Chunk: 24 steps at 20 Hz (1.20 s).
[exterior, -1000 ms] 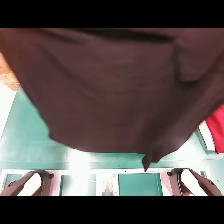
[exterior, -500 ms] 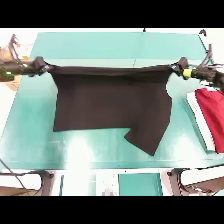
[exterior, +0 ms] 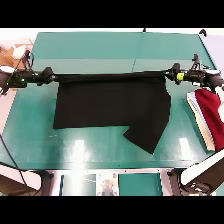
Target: Fold the shirts.
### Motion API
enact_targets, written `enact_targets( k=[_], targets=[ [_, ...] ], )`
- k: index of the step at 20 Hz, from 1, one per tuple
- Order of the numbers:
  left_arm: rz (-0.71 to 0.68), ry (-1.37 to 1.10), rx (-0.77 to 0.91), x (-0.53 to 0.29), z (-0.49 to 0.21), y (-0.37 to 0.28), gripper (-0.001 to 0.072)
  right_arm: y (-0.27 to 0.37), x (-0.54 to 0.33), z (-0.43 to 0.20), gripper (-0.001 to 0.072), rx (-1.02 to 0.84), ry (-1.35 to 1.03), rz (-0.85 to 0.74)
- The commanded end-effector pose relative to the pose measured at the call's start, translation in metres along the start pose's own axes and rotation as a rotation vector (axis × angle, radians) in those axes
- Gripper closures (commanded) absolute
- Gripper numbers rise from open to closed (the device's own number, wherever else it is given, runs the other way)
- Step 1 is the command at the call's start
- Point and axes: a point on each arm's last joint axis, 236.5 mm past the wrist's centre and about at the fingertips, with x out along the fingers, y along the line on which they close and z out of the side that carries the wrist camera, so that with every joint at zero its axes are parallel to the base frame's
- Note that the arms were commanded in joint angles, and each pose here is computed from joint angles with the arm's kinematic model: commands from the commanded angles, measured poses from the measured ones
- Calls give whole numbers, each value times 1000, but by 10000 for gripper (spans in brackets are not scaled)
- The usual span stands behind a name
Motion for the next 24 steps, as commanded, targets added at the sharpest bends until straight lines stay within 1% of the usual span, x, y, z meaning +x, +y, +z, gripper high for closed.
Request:
enact_targets(
  k=[1, 3, 5, 10, 15, 18, 19, 20, 21, 22, 23, 24],
  targets=[
    [26, 118, 25, 1, -28, 9, 684, -17, -18, -24, 693, 24, 133, -10],
    [61, 170, 14, -1, -41, 17, 683, -29, -25, -37, 693, 28, 191, -50],
    [63, 201, 3, 0, -52, 20, 683, -40, -26, -45, 692, 24, 221, -95],
    [66, 258, -47, 10, -76, 32, 683, -46, -21, -55, 692, 34, 242, -111],
    [74, 263, -57, 12, -78, 36, 683, -64, -14, -67, 692, 48, 259, -184],
    [65, 291, -68, 10, -85, 33, 682, -65, -11, -67, 691, 48, 252, -190],
    [65, 291, -73, 10, -85, 33, 682, -64, -11, -66, 683, 67, 246, -189],
    [61, 292, -76, 10, -85, 32, 682, -64, -11, -65, 646, 83, 243, -188],
    [51, 304, -82, 9, -87, 29, 681, -61, -11, -64, 556, 88, 241, -178],
    [40, 334, -90, 5, -90, 24, 573, -58, -14, -64, 490, 86, 251, -171],
    [31, 368, -88, -1, -93, 18, 290, -51, -21, -61, 468, 84, 264, -157],
    [43, 410, -89, -9, -94, 15, 209, -43, -30, -57, 441, 77, 268, -145]
  ],
)
